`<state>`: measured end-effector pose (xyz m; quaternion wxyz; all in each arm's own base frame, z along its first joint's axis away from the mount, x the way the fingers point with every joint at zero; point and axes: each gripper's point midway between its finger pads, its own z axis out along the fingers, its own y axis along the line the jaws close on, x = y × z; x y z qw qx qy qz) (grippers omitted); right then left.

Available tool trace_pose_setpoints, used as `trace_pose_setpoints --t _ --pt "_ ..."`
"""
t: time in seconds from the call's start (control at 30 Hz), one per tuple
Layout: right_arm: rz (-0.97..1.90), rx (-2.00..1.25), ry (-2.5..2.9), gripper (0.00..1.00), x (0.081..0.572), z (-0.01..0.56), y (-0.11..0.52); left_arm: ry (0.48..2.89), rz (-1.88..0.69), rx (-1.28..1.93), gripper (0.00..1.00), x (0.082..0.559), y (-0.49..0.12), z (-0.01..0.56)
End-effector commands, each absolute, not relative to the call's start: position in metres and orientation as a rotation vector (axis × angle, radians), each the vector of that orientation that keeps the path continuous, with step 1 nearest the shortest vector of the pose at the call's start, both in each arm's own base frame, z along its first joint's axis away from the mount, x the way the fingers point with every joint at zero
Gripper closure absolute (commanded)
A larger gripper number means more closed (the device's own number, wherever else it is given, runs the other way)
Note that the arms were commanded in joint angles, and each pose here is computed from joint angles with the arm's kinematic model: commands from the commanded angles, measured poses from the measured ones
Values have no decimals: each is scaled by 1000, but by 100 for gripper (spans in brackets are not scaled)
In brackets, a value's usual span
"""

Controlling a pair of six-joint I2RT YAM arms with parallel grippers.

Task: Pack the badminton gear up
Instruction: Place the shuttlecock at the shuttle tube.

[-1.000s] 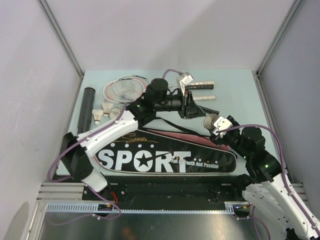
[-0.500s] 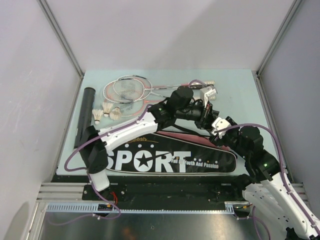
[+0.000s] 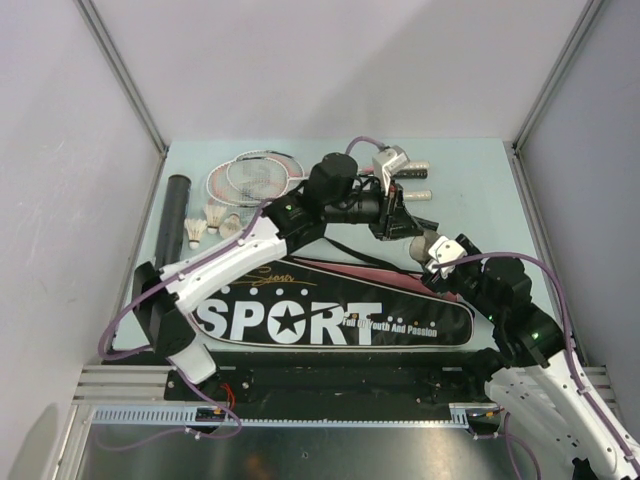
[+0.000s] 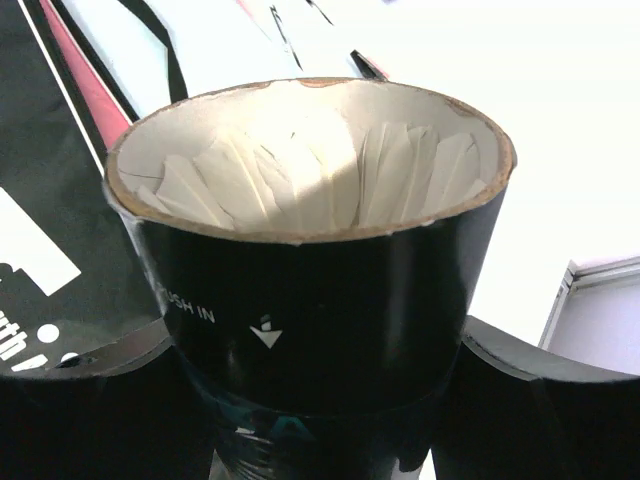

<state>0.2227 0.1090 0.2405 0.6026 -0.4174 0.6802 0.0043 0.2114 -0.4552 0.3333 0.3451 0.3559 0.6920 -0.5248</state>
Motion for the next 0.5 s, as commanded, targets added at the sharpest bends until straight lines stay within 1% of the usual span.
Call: trace_pose_setpoints --t 0.0,0.07,0.2,0.27,0.33,0.37,0.4,0.43,0.47 --pt "5 -937 1493 78 228 266 113 1733 -1378 947 76 203 -453 353" --pt "11 -934 1487 78 228 268 114 1731 -1401 974 76 197 -464 351" --pt "22 -915 1476 78 227 272 115 1799 -1436 1022 78 190 -493 321" --pt "21 -909 1470 78 227 274 114 1825 -1433 1034 78 191 -503 307" --pt "6 -906 1483 78 227 272 111 1828 -1413 1023 77 199 -500 309" --pt "-9 -904 1500 78 228 269 108 1804 -1406 992 74 207 -491 323" --pt "-73 -866 1542 78 232 265 96 1783 -1393 966 69 213 -485 335" --pt "-108 -842 1571 78 233 262 88 1754 -1361 944 53 219 -478 346" --pt "-171 -797 1606 78 236 260 76 1701 -1334 920 41 220 -463 368"
